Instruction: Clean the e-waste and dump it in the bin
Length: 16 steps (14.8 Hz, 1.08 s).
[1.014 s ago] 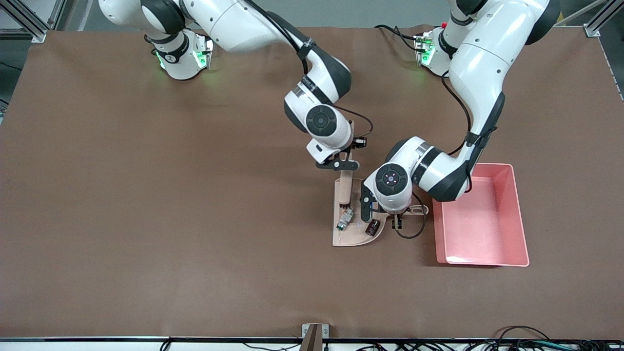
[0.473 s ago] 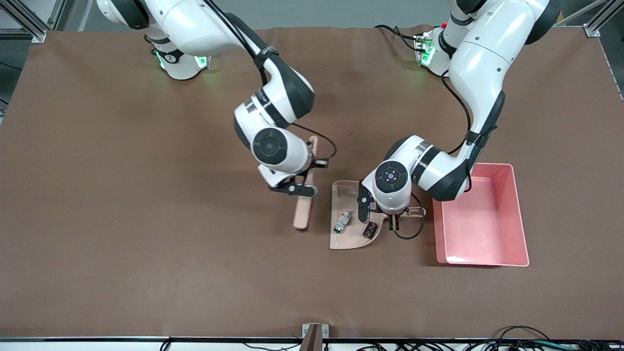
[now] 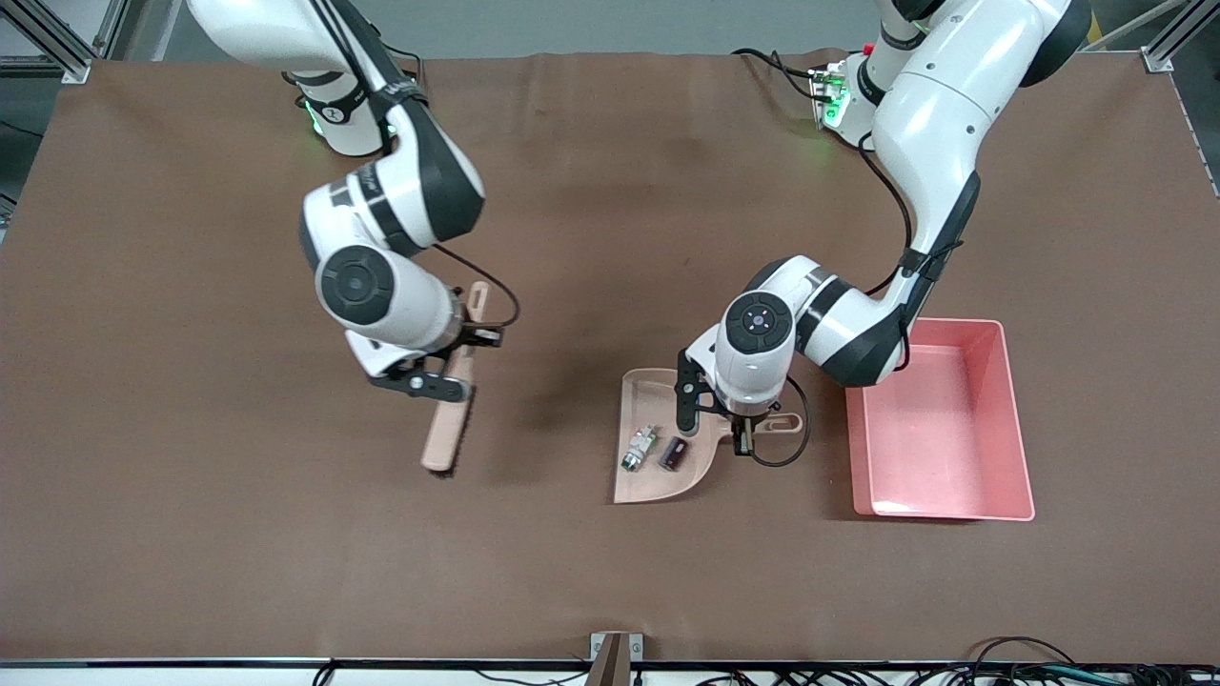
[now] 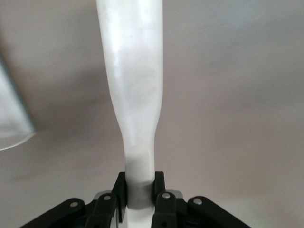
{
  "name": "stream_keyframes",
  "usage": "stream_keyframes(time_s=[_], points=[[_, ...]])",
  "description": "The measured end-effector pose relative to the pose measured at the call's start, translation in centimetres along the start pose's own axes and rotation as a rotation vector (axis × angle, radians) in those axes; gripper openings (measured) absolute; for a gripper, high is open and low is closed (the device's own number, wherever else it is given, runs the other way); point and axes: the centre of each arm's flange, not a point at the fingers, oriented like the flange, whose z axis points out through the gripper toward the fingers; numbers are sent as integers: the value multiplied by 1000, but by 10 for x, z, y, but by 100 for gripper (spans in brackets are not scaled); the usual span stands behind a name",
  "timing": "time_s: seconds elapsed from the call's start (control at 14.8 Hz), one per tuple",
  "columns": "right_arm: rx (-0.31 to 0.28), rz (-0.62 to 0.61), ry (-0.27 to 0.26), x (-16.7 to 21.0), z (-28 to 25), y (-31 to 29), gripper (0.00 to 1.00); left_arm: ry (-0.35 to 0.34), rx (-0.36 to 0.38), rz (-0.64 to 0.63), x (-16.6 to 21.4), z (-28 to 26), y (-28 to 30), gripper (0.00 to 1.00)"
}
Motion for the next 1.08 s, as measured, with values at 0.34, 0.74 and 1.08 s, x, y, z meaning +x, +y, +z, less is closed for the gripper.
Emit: stream_keyframes(time_s=[0.34,0.74,1.08], points=[[-6,-52,-25,20,24,116,26,28,65,-36,-6,-51,-12,34],[-7,-112,-43,-23,86,248,26,44,41,-76,-19,-52,-14,34],[-19,-163,-11,-37,113,286,26,33,13,-128,-55,-34,-25,34]])
